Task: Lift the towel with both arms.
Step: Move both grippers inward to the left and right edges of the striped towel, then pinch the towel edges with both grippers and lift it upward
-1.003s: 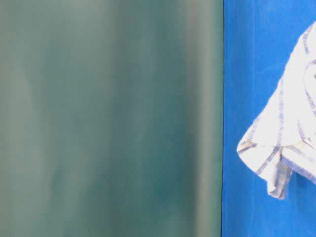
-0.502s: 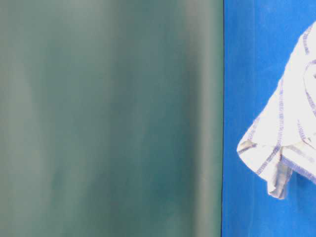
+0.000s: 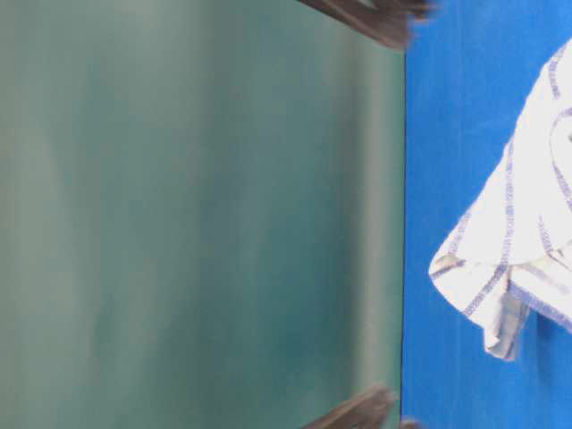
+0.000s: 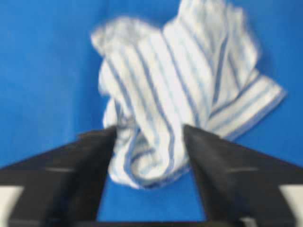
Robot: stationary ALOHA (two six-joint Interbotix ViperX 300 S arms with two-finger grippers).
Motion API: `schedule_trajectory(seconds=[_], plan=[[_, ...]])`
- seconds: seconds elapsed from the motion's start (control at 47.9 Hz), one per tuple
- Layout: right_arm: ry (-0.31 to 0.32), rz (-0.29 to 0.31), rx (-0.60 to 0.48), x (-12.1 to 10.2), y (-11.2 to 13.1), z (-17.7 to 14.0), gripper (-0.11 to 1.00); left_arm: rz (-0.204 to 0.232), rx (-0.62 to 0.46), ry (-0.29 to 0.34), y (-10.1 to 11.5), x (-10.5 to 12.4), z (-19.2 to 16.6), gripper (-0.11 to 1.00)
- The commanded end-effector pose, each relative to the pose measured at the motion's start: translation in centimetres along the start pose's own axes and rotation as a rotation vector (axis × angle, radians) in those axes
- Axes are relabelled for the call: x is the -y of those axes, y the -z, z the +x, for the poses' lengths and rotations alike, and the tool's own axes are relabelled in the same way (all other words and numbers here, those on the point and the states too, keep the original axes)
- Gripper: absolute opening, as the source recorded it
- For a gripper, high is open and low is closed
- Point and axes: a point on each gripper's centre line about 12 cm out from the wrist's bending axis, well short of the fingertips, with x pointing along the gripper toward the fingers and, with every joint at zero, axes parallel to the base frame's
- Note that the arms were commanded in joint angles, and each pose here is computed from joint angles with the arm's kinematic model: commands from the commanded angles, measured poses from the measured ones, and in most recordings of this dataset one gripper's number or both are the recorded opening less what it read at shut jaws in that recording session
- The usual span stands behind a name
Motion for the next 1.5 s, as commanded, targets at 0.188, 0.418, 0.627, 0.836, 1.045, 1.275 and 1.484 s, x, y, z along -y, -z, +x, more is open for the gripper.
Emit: schedule_trajectory(seconds=[0.188, 0.418, 0.627, 0.836, 1.045, 1.275, 1.484], plan=[[0.002, -0.001, -0.089, -0.1, 1.6, 4.2, 0.61, -0.001, -0.048, -0.003, 2.6, 0.0, 4.1, 0.90], [0.011, 0.006, -0.150, 0.1, 3.4, 6.6, 0.62, -0.004, -0.109, -0.012, 5.2, -0.2, 7.3, 0.90], [0.017, 0.012, -0.174, 0.3, 4.1, 7.3, 0.62, -0.004, -0.150, -0.013, 6.2, -0.3, 8.9, 0.88], [0.019, 0.011, -0.174, 0.3, 4.1, 7.3, 0.57, -0.005, -0.205, -0.017, 6.7, -0.4, 9.0, 0.66], [0.018, 0.011, -0.168, 0.3, 3.7, 7.3, 0.07, -0.007, -0.257, -0.023, 6.9, -0.6, 8.6, 0.07], [0.015, 0.011, -0.133, 0.2, 2.1, 6.3, 0.06, -0.013, -0.243, -0.037, 4.4, -1.2, 7.3, 0.01], [0.011, 0.014, -0.078, 0.0, -0.6, 4.2, 0.06, -0.013, -0.203, -0.051, 0.5, -1.8, 5.1, 0.01]])
